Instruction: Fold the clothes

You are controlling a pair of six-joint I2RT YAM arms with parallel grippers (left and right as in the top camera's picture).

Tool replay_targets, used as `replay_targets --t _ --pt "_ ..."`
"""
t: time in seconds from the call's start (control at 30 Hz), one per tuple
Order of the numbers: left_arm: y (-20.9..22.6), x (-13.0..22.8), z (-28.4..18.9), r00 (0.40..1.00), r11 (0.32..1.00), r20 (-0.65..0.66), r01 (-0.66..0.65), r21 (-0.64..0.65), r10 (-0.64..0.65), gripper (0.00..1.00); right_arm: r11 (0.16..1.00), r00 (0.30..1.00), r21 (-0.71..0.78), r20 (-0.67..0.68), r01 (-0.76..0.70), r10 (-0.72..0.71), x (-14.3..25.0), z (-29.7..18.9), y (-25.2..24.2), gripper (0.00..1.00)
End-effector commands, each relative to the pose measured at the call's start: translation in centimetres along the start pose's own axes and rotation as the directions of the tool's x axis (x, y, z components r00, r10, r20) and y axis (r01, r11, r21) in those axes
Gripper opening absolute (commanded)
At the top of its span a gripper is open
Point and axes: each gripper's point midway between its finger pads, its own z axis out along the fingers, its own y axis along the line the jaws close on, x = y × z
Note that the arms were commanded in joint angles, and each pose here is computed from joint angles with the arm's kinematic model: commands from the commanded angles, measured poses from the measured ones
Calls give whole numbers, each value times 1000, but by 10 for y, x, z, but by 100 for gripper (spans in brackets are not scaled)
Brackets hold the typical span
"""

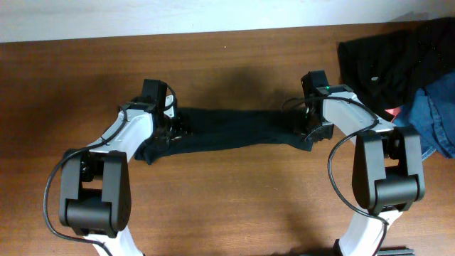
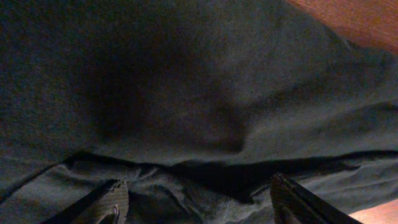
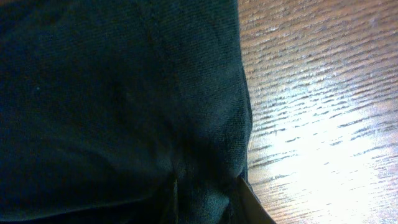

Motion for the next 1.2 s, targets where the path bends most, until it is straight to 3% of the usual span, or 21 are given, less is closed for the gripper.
replay_targets --t 0.0,0.27,0.43,0.53,0.63,0.77,1.0,1.17 --pt "51 31 38 994 987 -100 36 -159 -52 75 1000 1000 26 -22 -1 2 4 0 -4 26" --pt "51 31 38 994 987 -100 36 -159 -52 75 998 1000 66 -11 0 1 -5 -14 -9 27" --pt "51 31 38 993 987 -101 36 -159 -52 75 998 1000 60 -13 0 1 -4 -14 -8 13" --pt "51 31 38 993 987 -101 36 -159 -52 75 998 1000 61 -14 -1 2 -4 -14 -8 13" --pt "51 31 38 993 987 -102 36 -159 -53 75 998 1000 61 -16 0 1 -3 -13 -9 29" --pt "51 31 38 993 987 -101 36 -159 -52 75 998 1000 60 -15 0 1 -1 -9 -9 35" --pt "51 31 38 993 987 -102 36 -158 -52 75 999 1000 39 -13 -1 2 -1 -6 -5 24" --pt "51 32 38 993 987 -104 36 -159 -53 75 999 1000 43 -21 -1 2 2 -4 -6 24"
